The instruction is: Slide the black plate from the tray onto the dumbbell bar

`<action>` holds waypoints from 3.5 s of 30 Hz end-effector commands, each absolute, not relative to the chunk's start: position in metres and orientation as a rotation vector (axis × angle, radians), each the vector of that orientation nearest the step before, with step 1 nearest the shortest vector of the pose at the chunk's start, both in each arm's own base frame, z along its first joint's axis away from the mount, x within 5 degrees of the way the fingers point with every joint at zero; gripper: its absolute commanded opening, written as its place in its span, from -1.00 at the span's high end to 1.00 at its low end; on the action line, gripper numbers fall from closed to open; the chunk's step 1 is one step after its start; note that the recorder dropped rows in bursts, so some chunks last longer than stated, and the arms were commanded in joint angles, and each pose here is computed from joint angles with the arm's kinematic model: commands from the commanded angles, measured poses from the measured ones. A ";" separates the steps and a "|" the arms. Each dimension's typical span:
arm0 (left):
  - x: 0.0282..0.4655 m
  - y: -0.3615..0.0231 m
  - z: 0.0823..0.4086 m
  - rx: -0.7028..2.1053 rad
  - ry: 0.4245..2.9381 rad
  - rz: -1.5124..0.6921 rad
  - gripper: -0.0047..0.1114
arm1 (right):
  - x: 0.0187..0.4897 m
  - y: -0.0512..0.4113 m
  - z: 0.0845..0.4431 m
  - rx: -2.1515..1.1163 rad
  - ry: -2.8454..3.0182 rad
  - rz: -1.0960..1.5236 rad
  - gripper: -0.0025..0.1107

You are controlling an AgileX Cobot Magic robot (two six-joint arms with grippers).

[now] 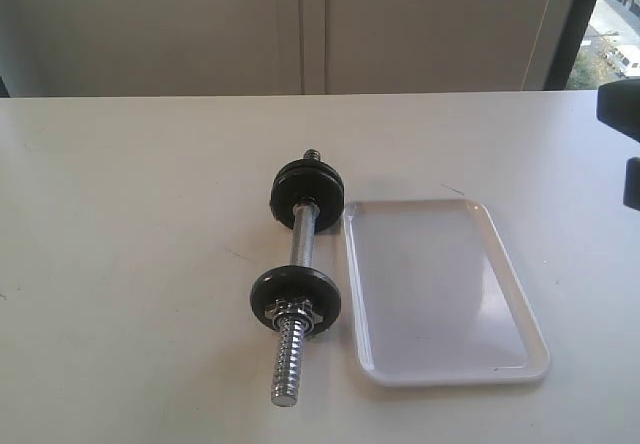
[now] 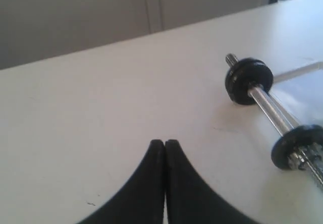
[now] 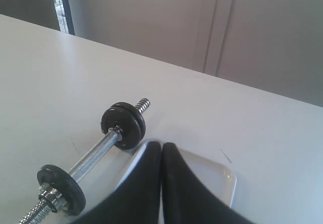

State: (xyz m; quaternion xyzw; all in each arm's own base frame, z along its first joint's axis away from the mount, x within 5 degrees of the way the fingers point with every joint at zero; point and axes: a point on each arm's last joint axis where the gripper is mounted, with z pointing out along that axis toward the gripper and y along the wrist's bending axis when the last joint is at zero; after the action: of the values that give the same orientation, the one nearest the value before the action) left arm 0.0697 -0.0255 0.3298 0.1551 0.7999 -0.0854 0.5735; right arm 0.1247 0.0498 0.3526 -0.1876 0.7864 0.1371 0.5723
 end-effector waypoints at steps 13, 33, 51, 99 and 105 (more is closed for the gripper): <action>0.005 -0.007 0.337 0.193 1.561 -0.111 0.92 | 0.124 0.049 0.352 -0.436 1.840 0.318 0.96; 0.051 -0.009 0.216 0.160 1.677 -0.092 0.92 | 0.124 0.049 0.352 -0.434 1.837 0.320 0.96; 0.052 -0.008 0.168 0.129 1.912 -0.074 0.92 | 0.124 0.049 0.352 -0.434 1.837 0.320 0.96; 0.052 -0.008 0.168 0.134 1.906 -0.071 0.92 | 0.124 0.049 0.352 -0.434 1.837 0.320 0.96; 0.052 -0.008 0.168 0.134 1.904 -0.070 0.92 | 0.122 0.049 0.353 -0.433 1.828 0.319 0.96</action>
State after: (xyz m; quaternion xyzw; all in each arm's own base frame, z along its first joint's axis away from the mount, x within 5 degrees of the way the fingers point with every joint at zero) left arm 0.0522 -0.0078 0.1696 0.0600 0.8133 -0.0256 0.5782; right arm 0.1249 0.0498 0.3515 -0.1873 0.7872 0.1370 0.5714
